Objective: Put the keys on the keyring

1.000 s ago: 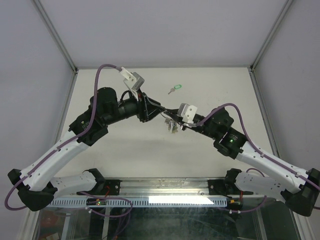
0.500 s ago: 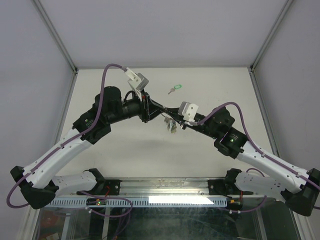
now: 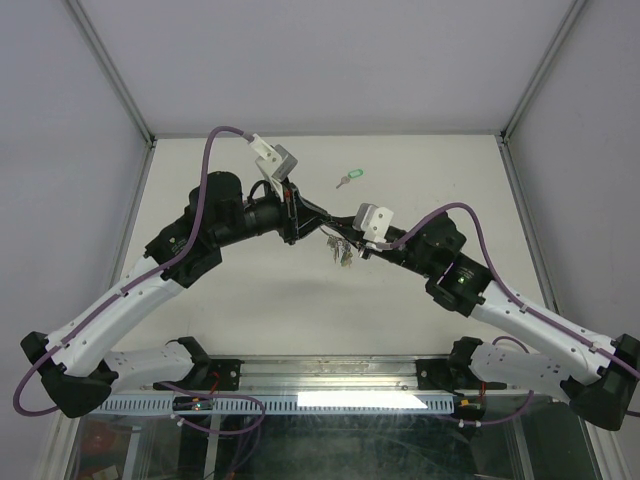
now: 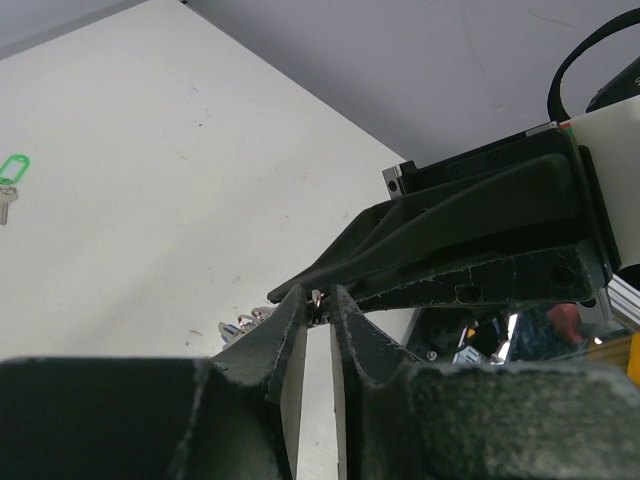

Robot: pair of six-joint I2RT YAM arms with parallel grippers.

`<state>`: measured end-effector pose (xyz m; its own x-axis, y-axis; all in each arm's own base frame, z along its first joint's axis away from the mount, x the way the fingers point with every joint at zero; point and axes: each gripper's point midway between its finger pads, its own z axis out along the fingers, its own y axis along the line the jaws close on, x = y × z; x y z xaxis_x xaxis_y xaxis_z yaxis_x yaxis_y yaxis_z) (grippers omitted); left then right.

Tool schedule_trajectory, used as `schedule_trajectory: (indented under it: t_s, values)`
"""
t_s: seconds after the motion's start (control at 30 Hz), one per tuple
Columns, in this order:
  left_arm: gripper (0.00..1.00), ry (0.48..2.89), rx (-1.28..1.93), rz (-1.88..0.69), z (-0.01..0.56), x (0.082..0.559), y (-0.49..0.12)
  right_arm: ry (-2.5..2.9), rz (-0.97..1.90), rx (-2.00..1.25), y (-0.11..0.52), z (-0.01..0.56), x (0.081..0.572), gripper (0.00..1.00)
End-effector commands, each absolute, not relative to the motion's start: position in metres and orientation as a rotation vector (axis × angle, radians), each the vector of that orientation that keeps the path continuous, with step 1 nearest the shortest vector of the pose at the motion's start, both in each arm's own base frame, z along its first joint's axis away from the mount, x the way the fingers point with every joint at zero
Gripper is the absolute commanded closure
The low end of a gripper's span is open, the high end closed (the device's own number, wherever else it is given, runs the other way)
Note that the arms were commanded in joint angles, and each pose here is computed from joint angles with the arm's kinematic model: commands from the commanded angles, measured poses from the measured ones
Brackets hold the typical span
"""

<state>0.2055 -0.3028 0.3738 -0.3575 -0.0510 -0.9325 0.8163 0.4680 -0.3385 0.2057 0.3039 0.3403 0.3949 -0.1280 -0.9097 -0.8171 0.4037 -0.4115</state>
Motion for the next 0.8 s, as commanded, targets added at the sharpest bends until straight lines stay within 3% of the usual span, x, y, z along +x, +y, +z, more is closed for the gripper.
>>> schedule_trajectory:
  t_s: [0.0,0.1,0.23,0.37,0.47,0.77]
  values:
    - [0.9,1.606,0.662,-1.061,0.4011,0.2066,-0.3009,1.008,0.582,-1.019,0.3018,0.3795,0.2012,1.0]
    - [1.0,1.609,0.656,-1.05,0.4007,0.2089,-0.3004,1.007,0.586,-1.023,0.3024,0.3796,0.2006,1.0]
    - [1.0,1.608,0.643,-1.029,0.4026,0.212,-0.2982,1.006,0.587,-1.028,0.3023,0.3788,0.1996,1.0]
    - [1.0,1.601,0.647,-1.029,0.4057,0.2109,-0.2975,1.011,0.592,-1.013,0.3023,0.3766,0.2009,0.8]
    - [1.0,1.6,0.65,-1.031,0.406,0.2101,-0.2973,1.004,0.595,-0.979,0.3024,0.3798,0.2037,0.71]
    - [1.0,1.598,0.654,-1.031,0.4064,0.2096,-0.2974,1.013,0.611,-0.964,0.3085,0.3787,0.2079,0.67]
